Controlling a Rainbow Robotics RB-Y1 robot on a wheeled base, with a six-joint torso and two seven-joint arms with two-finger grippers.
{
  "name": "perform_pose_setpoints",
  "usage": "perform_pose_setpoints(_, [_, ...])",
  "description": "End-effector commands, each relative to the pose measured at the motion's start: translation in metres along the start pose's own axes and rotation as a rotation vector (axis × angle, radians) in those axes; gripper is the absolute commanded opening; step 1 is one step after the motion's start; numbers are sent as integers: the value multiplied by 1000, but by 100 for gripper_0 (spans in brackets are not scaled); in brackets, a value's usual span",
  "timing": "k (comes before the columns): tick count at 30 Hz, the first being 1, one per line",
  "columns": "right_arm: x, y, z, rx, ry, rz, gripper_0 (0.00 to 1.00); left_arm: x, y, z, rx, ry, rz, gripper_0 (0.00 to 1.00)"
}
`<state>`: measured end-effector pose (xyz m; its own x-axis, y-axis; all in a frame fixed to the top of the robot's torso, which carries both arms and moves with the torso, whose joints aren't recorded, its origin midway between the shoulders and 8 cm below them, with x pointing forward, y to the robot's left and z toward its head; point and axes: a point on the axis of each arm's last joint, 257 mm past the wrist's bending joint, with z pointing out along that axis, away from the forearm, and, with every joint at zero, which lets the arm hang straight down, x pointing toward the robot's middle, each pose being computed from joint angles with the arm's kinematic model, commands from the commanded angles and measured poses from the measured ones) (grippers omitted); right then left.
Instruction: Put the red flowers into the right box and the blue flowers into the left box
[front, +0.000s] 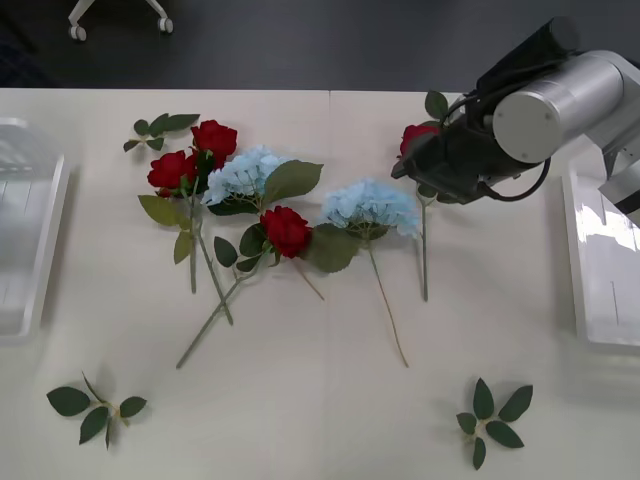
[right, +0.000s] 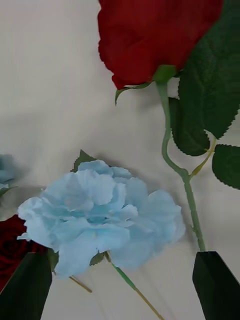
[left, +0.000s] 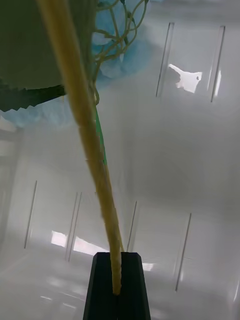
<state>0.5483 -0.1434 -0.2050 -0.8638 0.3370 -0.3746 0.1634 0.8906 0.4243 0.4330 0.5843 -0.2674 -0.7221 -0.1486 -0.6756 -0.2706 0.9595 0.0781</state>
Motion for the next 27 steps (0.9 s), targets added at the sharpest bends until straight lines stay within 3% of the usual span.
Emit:
perform_pose_setpoints(1, [-12, -9, 3, 23, -33, 20, 83, -22, 17, -11, -35, -41, -47, 15])
perform_pose_setpoints(2, [-12, -10, 6, 26, -34, 24, 83, -22, 16, -11, -30, -42, -49, 24])
perform_pose_setpoints(3, [-12, -12, 9, 26, -35, 27, 83, -22, 16, -11, -28, -43, -50, 42])
perform_pose_setpoints(4, [-11, -14, 13, 31, -34, 32, 83, -23, 14, -12, -19, -47, -53, 69])
perform_pose_setpoints(6, [-10, -16, 19, 36, -33, 37, 83, -23, 11, -12, -3, -50, -57, 97])
perform_pose_setpoints(18, [-1, -23, 51, 66, -24, 61, 83, -29, -38, -64, 160, -88, -69, 100])
perform_pose_setpoints(27, [-7, -46, 76, 179, -96, 12, 83, -31, -106, -109, 219, -104, -103, 100])
